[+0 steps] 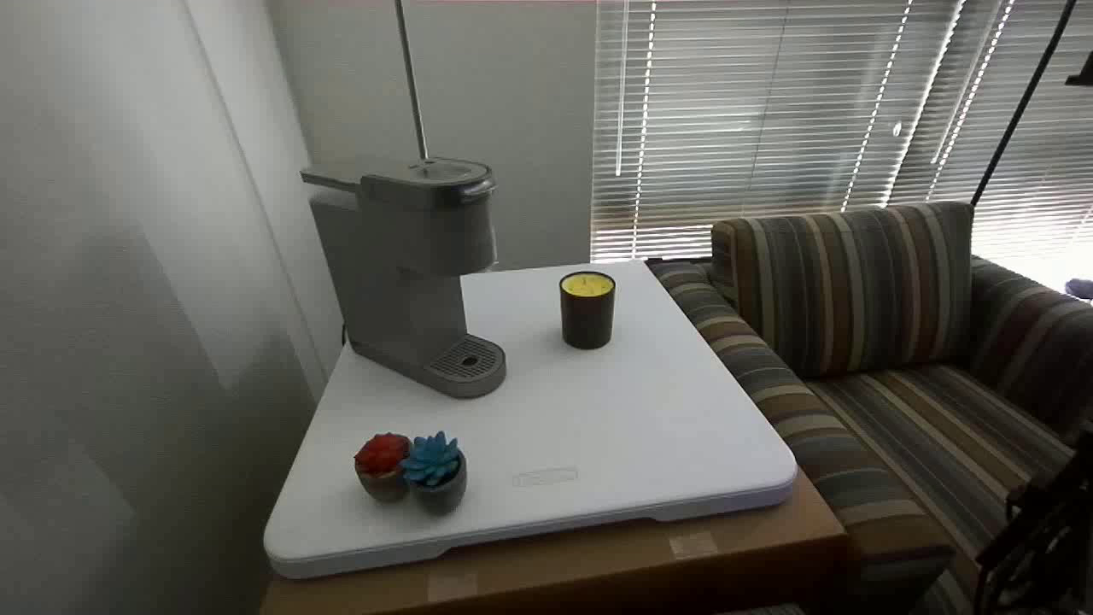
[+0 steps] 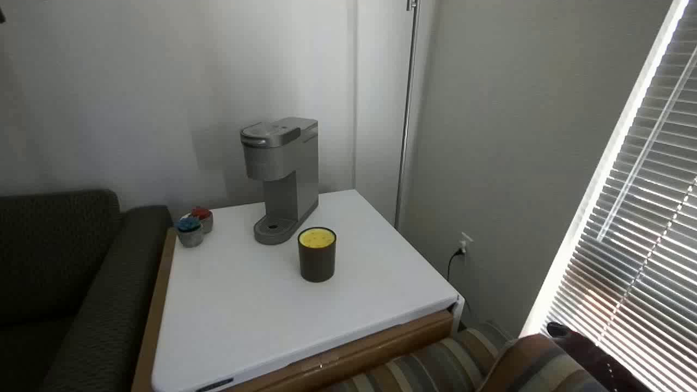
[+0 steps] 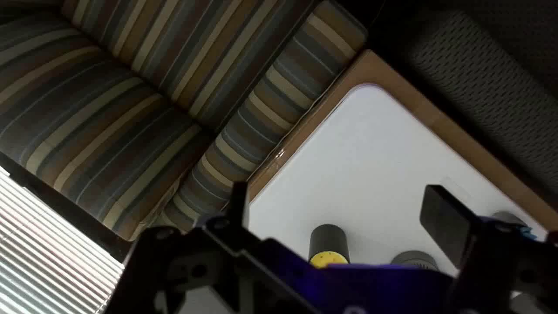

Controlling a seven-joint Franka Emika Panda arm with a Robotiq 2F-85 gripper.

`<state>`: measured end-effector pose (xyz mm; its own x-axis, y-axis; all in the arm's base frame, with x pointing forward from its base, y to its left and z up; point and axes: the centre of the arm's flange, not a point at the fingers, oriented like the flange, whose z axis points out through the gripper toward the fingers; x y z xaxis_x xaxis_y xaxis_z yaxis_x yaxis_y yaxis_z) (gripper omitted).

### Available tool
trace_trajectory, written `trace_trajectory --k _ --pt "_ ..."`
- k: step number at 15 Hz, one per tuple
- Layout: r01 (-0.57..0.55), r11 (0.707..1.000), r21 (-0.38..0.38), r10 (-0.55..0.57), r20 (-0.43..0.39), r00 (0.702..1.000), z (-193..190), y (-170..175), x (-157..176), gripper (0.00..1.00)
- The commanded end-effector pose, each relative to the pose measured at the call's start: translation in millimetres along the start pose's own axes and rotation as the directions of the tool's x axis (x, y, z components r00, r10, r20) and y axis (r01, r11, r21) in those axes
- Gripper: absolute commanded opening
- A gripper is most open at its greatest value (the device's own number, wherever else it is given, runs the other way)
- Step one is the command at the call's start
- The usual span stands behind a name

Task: Open the coffee machine chamber

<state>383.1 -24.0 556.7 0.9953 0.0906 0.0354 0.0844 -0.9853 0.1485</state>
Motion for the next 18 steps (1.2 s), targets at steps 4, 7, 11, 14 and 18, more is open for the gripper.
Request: trace_trajectory --k 4,7,11,14,18 --pt "-0.033 0.999 0.019 0.034 -0.036 0.999 9 -4 21 1.00" --pt "-0.041 0.997 0.058 0.045 -0.075 0.996 21 -12 43 1.00" --pt "-0.076 0.989 0.129 0.091 -0.118 0.989 48 -27 79 1.00" --pt "-0.126 0.975 0.182 0.151 -0.132 0.980 72 -41 104 1.00" --pt "-0.180 0.935 0.304 0.231 -0.141 0.963 114 -61 126 1.00"
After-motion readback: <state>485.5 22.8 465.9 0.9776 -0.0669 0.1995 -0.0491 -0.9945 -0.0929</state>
